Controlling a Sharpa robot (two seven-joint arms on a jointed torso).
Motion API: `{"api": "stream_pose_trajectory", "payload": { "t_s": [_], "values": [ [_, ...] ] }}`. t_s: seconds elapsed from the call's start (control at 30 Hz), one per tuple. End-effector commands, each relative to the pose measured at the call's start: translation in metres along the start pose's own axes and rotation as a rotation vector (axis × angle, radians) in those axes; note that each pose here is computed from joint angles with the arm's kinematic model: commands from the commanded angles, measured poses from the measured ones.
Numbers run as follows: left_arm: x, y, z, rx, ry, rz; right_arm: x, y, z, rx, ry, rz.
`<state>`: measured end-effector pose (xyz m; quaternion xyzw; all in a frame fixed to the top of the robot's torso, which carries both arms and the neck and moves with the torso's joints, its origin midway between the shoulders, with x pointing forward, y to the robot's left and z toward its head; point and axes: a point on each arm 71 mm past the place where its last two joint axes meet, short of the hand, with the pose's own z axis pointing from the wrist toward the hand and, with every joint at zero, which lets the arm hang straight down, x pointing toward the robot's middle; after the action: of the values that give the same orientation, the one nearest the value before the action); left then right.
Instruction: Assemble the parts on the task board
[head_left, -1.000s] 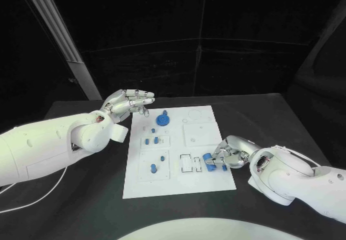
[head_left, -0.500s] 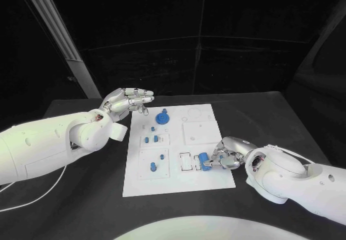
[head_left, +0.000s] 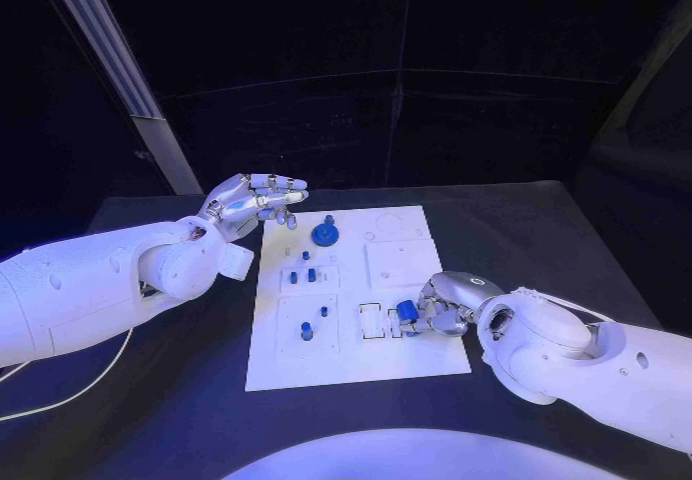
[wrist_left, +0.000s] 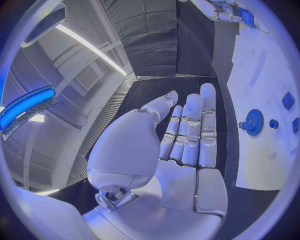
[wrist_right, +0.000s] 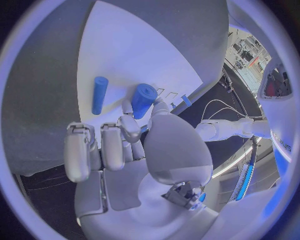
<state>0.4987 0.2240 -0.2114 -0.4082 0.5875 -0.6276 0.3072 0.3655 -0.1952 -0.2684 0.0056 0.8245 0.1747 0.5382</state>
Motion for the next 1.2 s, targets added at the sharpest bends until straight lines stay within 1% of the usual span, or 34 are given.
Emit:
{"api": "stream_pose_trajectory", "payload": {
  "t_s": [0.03, 0.13, 0.33, 0.5, 0.7, 0.73, 0.9, 1.03, 1.2],
  "values": [
    [0.0015, -0.0008, 0.0002, -0.001, 0.015, -0.011, 0.007, 0.0, 0.0, 0.008, 0.04, -0.046],
    [0.0015, -0.0007, 0.0001, -0.002, 0.016, -0.011, 0.008, 0.0, 0.001, 0.011, 0.047, -0.05],
    [0.0016, -0.0005, 0.0, -0.005, 0.018, -0.012, 0.009, -0.001, 0.002, 0.056, 0.039, -0.049],
    [0.0015, -0.0004, -0.0002, -0.007, 0.02, -0.013, 0.008, -0.002, 0.001, 0.078, 0.034, -0.002],
    [0.0015, -0.0003, -0.0002, -0.008, 0.022, -0.014, 0.008, -0.004, -0.002, 0.093, 0.042, 0.167],
    [0.0014, -0.0003, -0.0002, -0.008, 0.021, -0.014, 0.008, -0.004, -0.003, 0.093, 0.04, 0.217],
    [0.0015, -0.0002, 0.0, -0.009, 0.022, -0.014, 0.005, -0.004, -0.007, 0.088, 0.014, 0.344],
    [0.0017, -0.0002, 0.0002, -0.008, 0.022, -0.014, 0.002, -0.004, -0.009, 0.089, -0.008, 0.402],
    [0.0017, -0.0002, 0.0002, -0.008, 0.021, -0.013, -0.001, -0.004, -0.012, 0.085, -0.041, 0.441]
  ]
}}
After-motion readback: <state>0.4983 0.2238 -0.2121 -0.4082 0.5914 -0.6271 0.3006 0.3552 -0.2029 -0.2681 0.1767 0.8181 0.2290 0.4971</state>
